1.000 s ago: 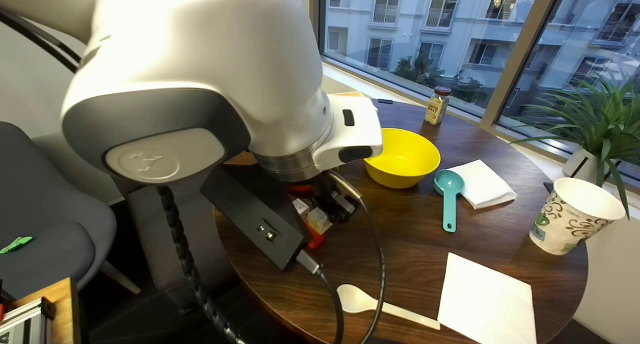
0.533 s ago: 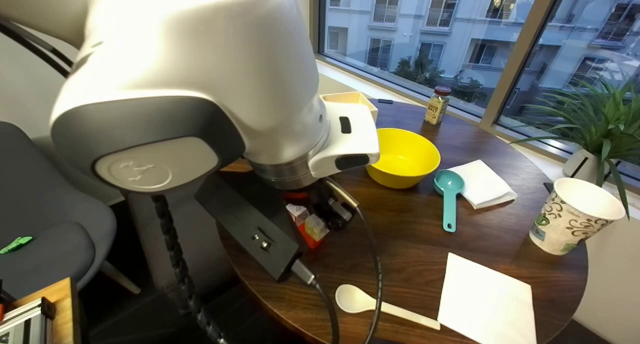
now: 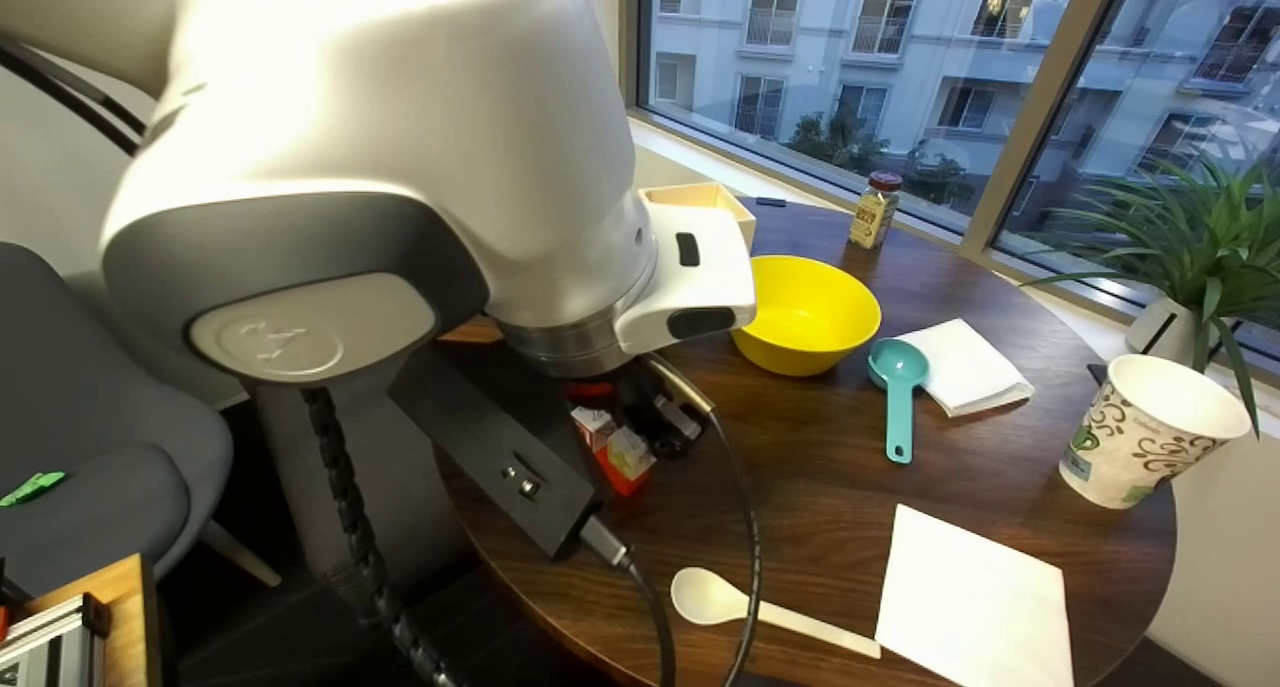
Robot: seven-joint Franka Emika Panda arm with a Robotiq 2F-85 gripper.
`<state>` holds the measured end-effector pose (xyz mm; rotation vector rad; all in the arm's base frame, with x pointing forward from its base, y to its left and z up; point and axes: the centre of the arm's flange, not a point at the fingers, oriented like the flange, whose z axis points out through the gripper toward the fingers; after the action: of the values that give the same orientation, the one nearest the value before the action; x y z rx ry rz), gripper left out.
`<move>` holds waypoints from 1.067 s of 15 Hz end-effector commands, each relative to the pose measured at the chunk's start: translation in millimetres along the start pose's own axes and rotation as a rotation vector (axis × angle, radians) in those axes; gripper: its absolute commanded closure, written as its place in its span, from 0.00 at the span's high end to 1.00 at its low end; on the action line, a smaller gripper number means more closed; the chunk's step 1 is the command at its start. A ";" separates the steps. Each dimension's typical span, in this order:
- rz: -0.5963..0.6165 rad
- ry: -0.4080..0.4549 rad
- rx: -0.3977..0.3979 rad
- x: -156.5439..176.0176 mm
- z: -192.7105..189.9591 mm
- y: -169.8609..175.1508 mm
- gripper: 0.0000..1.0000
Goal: Lift the dices from the table and put them on the orange plush block
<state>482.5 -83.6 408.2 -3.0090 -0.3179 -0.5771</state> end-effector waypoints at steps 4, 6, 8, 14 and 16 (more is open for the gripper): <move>0.009 -0.017 0.015 -6.9 -2.2 -4.7 0.09; 0.013 -0.020 0.017 -7.5 -1.7 -4.8 0.09; 0.015 -0.022 0.021 -7.7 -1.4 -5.4 0.09; 0.014 -0.022 0.020 -9.0 -0.9 -5.3 0.09; 0.016 -0.023 0.022 -9.3 -0.6 -5.7 0.09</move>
<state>481.5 -82.3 405.9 -3.0073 -0.3124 -0.5671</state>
